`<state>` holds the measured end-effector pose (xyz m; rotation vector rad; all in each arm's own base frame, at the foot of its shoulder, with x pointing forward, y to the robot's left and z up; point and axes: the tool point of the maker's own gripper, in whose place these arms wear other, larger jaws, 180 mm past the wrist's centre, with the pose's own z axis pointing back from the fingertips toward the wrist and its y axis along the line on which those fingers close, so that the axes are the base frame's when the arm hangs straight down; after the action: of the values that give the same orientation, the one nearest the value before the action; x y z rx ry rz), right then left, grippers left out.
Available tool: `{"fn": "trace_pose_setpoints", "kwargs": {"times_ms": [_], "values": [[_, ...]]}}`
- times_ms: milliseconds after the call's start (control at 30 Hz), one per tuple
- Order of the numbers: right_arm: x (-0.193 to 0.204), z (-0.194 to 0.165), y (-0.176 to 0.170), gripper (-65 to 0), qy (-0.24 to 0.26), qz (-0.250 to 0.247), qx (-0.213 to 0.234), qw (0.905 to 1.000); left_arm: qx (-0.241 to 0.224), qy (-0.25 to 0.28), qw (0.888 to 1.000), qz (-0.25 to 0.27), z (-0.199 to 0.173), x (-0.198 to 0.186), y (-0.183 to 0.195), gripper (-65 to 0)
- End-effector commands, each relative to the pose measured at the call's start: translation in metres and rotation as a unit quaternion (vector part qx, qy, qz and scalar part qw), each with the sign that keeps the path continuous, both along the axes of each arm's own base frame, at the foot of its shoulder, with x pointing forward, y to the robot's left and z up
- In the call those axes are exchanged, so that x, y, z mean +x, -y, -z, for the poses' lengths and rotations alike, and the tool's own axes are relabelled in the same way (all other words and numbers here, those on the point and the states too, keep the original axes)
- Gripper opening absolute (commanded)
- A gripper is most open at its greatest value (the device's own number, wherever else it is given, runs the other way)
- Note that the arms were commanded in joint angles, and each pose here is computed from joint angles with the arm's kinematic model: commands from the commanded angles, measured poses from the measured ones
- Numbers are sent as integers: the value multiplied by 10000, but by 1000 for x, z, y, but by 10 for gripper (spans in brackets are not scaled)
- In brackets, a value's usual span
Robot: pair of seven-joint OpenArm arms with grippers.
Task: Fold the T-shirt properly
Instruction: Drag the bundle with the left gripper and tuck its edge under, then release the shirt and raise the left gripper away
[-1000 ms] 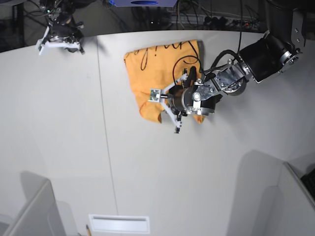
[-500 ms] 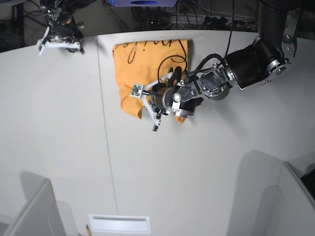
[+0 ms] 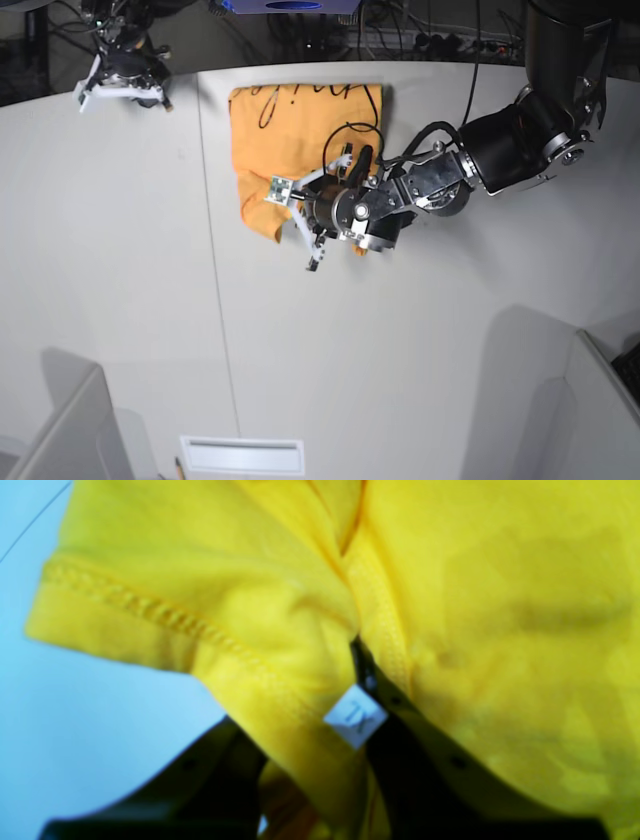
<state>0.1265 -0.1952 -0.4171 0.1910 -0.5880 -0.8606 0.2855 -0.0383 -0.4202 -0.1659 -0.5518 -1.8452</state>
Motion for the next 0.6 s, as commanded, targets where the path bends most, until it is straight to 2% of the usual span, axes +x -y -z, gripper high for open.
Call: {"fn": "trace_pose_setpoints", "kwargs": {"times_ms": [0,233,267,367,433,500,567], "values": [[2,-5,3,-650,94,-33,-76,9999,7,166,9999,24,-9,11,1,-650],[3,-5,2,-650,101,-48,-65,9999,41,375,9993,23,-21,27,0,-650],[3,-5,2,-650,101,-48,-65,9999,41,398,9992,22,-22,29,0,-576],[3,-5,2,-650,101,-48,-65,9999,27,426,9991,15,-24,31,1,-296],[3,-5,2,-650,101,-48,-65,9999,-45,496,9988,-37,-31,37,3,-155],[3,-5,1,-650,103,-56,-55,9999,-300,571,9978,-147,-47,45,9,-49],[6,-6,1,-650,134,-56,-55,9999,-656,737,9949,-189,-71,52,23,-3]]}}
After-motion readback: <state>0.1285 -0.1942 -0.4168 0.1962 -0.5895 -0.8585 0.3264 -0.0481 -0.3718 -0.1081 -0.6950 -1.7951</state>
